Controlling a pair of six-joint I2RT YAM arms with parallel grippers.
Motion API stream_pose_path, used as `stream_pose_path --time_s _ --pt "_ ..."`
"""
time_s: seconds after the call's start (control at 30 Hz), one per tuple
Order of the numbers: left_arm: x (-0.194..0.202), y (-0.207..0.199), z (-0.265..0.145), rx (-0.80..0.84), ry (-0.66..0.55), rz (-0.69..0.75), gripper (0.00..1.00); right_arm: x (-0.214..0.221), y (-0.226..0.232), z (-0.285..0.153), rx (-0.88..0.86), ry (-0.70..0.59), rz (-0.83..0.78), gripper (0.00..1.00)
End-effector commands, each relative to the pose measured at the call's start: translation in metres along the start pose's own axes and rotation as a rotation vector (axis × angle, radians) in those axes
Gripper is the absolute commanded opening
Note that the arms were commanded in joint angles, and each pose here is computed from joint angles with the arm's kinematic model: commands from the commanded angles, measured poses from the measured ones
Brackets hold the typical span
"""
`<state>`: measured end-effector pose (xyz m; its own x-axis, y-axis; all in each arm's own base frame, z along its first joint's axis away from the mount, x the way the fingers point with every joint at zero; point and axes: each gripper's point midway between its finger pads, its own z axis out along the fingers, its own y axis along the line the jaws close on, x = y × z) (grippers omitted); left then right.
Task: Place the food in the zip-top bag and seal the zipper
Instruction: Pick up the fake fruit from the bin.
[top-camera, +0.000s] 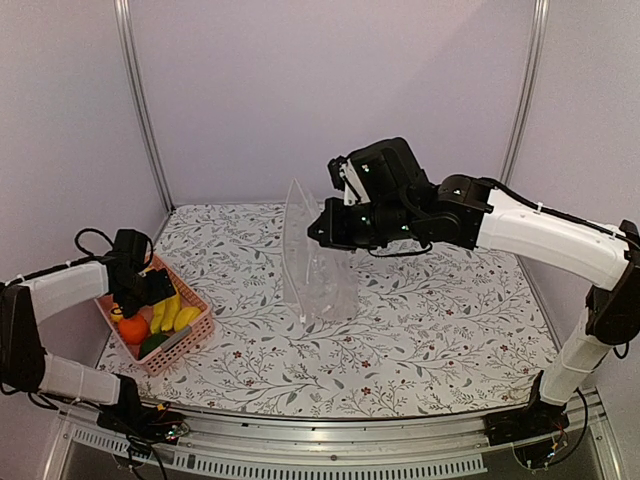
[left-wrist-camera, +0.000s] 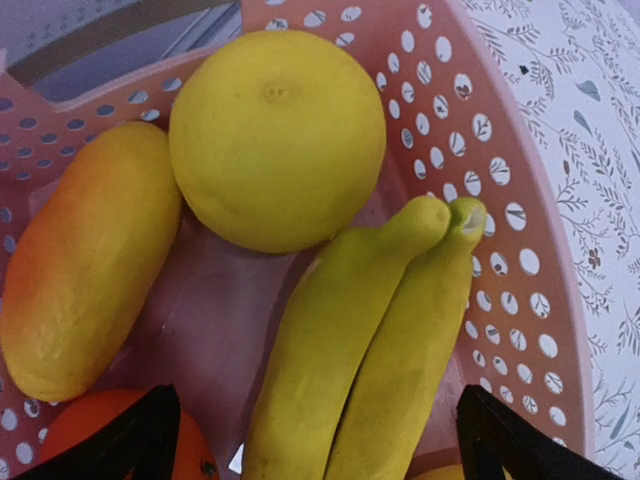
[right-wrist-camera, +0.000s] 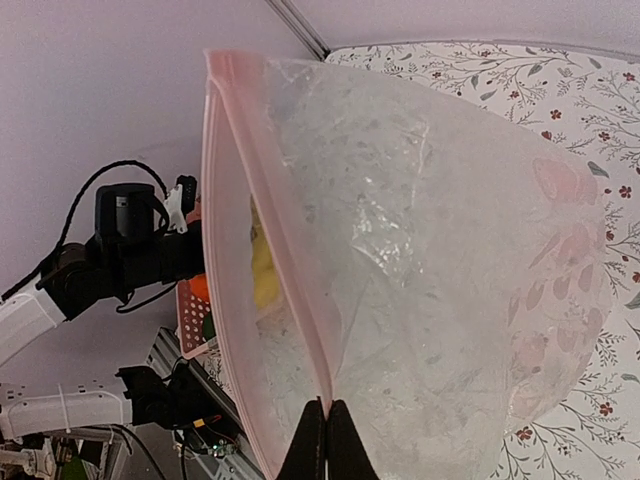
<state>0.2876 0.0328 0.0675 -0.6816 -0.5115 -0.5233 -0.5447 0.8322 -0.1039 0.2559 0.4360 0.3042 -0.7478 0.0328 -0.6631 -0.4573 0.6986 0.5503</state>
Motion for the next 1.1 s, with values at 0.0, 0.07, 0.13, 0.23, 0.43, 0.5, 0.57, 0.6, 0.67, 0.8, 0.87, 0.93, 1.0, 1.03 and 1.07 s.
stream_pose_path --time_s 0.0,0.07,0.13,0.23,0.43,0.5,0.57,0.6,0.67,0.8,0.87,0.93,1.0,1.03,1.07 --pt "-0.004 -0.009 0.012 0.026 0.017 0.030 0.96 -0.004 0.007 -0.001 -0.019 -0.010 -0.013 0.00" --pt "-0.005 -0.013 0.014 0.038 0.024 0.041 0.96 -0.004 0.007 -0.001 -0.019 -0.012 -0.012 0.00" --pt "-0.003 -0.018 0.019 0.055 0.040 0.050 0.96 -0.004 0.007 0.001 -0.019 -0.011 -0.010 0.00" --pt "0.002 -0.022 0.028 0.060 0.076 0.063 0.96 -0.004 0.008 0.002 -0.024 -0.009 -0.010 0.00" --pt "-0.010 -0.029 0.037 0.051 0.064 0.077 0.91 -0.003 0.008 0.004 -0.029 -0.004 -0.007 0.00" --pt "-0.015 -0.029 0.038 0.040 0.047 0.080 0.89 -0.002 0.009 0.004 -0.031 -0.003 -0.006 0.00" --pt "-0.016 -0.028 0.042 0.026 0.054 0.086 0.88 -0.003 0.009 0.003 -0.032 -0.004 -0.005 0.00" --pt "-0.015 -0.027 0.044 0.018 0.066 0.089 0.88 -0.004 0.009 0.003 -0.033 -0.007 -0.005 0.00" --pt "-0.012 -0.027 0.048 0.012 0.089 0.089 0.88 -0.003 0.009 0.002 -0.031 -0.007 -0.004 0.00" --pt "-0.009 -0.030 0.053 0.022 0.108 0.085 0.86 -0.003 0.010 0.002 -0.034 -0.007 -0.004 0.00" --pt "-0.009 -0.033 0.054 0.035 0.116 0.082 0.80 -0.003 0.010 0.003 -0.035 -0.005 -0.005 0.00" --pt "-0.009 -0.033 0.055 0.035 0.122 0.084 0.75 -0.002 0.010 0.003 -0.039 -0.002 -0.004 0.00" --pt "-0.008 -0.033 0.055 0.031 0.123 0.088 0.72 -0.003 0.011 0.003 -0.042 -0.003 -0.002 0.00" --pt "-0.009 -0.032 0.054 0.031 0.120 0.087 0.70 -0.003 0.011 0.003 -0.041 -0.004 -0.003 0.00" --pt "-0.010 -0.032 0.052 0.034 0.116 0.086 0.69 -0.003 0.011 0.002 -0.041 -0.005 -0.004 0.00"
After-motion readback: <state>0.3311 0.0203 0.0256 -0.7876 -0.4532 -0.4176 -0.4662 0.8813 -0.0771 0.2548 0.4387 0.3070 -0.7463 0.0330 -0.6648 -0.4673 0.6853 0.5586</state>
